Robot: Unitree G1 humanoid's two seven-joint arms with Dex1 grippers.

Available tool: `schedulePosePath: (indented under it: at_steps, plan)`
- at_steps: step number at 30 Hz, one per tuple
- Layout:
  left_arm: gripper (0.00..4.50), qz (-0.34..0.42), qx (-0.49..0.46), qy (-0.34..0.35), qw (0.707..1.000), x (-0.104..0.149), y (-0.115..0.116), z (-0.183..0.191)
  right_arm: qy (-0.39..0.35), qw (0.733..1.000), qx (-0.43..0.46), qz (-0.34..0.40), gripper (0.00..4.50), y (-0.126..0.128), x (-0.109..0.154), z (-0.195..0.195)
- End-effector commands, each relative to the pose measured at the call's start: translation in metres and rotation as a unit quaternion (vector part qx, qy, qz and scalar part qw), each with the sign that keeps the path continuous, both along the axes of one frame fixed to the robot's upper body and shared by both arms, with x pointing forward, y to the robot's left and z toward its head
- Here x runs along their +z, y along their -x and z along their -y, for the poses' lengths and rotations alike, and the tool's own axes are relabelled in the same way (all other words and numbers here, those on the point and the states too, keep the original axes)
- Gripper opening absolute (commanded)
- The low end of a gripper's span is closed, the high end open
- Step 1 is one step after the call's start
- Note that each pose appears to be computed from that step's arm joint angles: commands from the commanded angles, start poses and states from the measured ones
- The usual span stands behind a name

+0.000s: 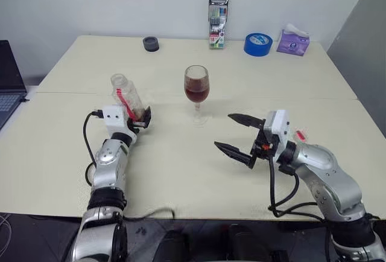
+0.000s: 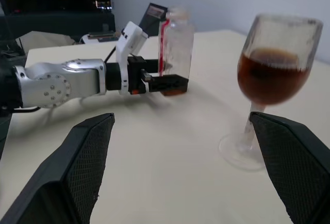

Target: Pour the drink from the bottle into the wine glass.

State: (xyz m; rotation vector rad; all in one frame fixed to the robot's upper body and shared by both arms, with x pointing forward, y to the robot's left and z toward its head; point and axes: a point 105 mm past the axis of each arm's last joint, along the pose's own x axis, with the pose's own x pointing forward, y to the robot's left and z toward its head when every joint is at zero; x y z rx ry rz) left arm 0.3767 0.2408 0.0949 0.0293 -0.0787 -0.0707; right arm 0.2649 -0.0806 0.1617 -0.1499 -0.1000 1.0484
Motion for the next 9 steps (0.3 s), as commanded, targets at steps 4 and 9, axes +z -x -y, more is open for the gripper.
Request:
schedulePosePath:
  at_steps: [4, 9]
  plan:
    - [4.45, -0.013, 0.003, -0.009, 1.0, 0.006, 0.046, 0.024, 0.024, 0.986, -0.164, -0.013, 4.5, -0.011, -0.017, 0.042]
    - [4.45, -0.044, 0.025, -0.006, 0.999, 0.004, 0.073, 0.038, 0.033, 0.939, -0.339, -0.049, 4.5, -0.031, -0.039, 0.081]
